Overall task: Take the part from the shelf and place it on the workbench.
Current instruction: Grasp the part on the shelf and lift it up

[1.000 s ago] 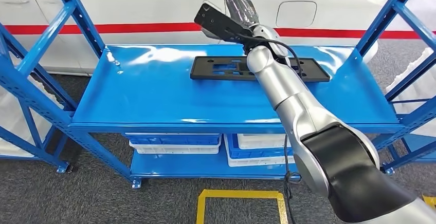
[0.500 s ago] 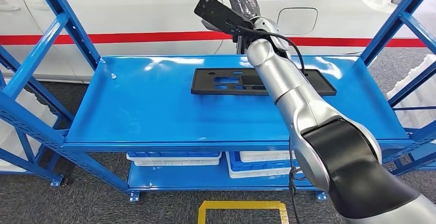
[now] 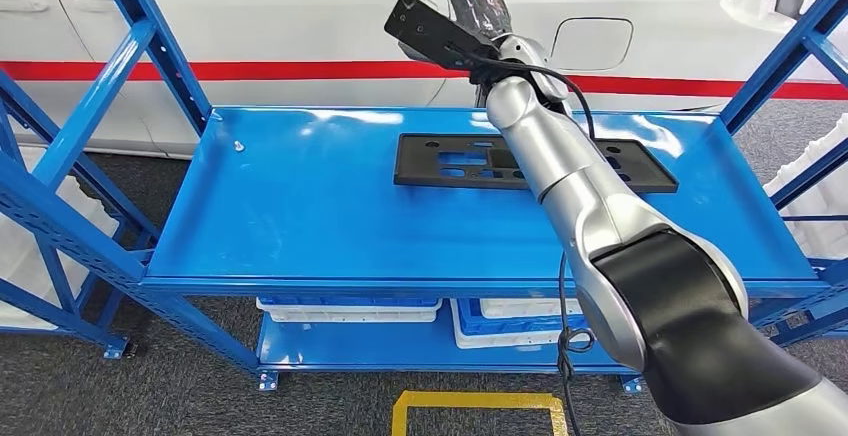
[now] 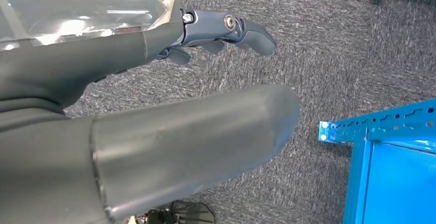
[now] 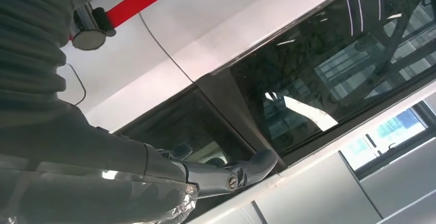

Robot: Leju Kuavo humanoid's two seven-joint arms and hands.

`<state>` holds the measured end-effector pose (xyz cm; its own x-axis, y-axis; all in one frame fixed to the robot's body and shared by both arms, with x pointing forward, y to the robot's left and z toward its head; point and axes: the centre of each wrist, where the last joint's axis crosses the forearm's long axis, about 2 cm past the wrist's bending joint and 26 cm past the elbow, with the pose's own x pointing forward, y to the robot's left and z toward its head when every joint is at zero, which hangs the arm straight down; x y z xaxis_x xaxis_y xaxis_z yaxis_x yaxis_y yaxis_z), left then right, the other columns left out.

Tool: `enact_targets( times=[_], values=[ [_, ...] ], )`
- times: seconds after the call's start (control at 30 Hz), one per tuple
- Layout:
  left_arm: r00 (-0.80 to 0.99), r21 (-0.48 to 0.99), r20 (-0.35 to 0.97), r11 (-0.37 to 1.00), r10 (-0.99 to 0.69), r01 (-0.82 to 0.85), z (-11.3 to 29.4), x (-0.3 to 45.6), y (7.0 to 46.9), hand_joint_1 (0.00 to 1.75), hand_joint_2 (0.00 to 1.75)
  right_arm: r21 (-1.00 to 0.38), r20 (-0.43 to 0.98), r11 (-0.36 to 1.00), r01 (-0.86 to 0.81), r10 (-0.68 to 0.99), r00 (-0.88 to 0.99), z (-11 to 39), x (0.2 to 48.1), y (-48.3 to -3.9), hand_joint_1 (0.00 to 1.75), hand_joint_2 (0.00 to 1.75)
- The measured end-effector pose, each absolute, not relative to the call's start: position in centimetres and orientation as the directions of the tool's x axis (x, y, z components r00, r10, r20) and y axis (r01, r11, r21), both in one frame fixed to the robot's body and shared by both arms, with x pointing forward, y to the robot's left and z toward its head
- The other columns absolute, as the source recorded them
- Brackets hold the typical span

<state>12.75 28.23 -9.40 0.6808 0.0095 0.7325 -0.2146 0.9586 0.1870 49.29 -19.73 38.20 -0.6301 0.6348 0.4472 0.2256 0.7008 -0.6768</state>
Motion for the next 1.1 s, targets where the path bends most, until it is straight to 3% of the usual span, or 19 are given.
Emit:
enact_targets(
  times=[0.3, 0.57, 0.9, 1.1],
  values=[
    [0.683, 0.173, 0.73, 0.969, -0.007, -0.176, -9.4, 12.8, 27.4, 0.0, 0.0, -0.758, 0.397, 0.603, 0.247, 0.728, -0.558, 34.1, 49.2, -21.7, 0.0, 1.75],
    [0.689, 0.175, 0.723, 0.978, -0.053, -0.109, -9.3, 12.9, 26.9, 0.0, 0.0, -0.806, 0.407, 0.542, 0.238, 0.799, -0.443, 28.4, 46.2, -28.2, 0.0, 1.75],
    [0.695, 0.185, 0.717, 0.976, -0.057, -0.11, -9.4, 12.5, 26.9, 0.0, 0.0, -0.764, 0.359, 0.553, 0.331, 0.792, -0.494, 29.3, 39.7, -35.7, 0.0, 1.75],
    [0.689, 0.187, 0.724, 0.973, -0.042, -0.137, -9.5, 12.3, 27.0, 0.0, 0.0, -0.747, 0.307, 0.563, 0.353, 0.763, -0.569, 31.8, 37.6, -37.4, 0.0, 1.75]
  ],
)
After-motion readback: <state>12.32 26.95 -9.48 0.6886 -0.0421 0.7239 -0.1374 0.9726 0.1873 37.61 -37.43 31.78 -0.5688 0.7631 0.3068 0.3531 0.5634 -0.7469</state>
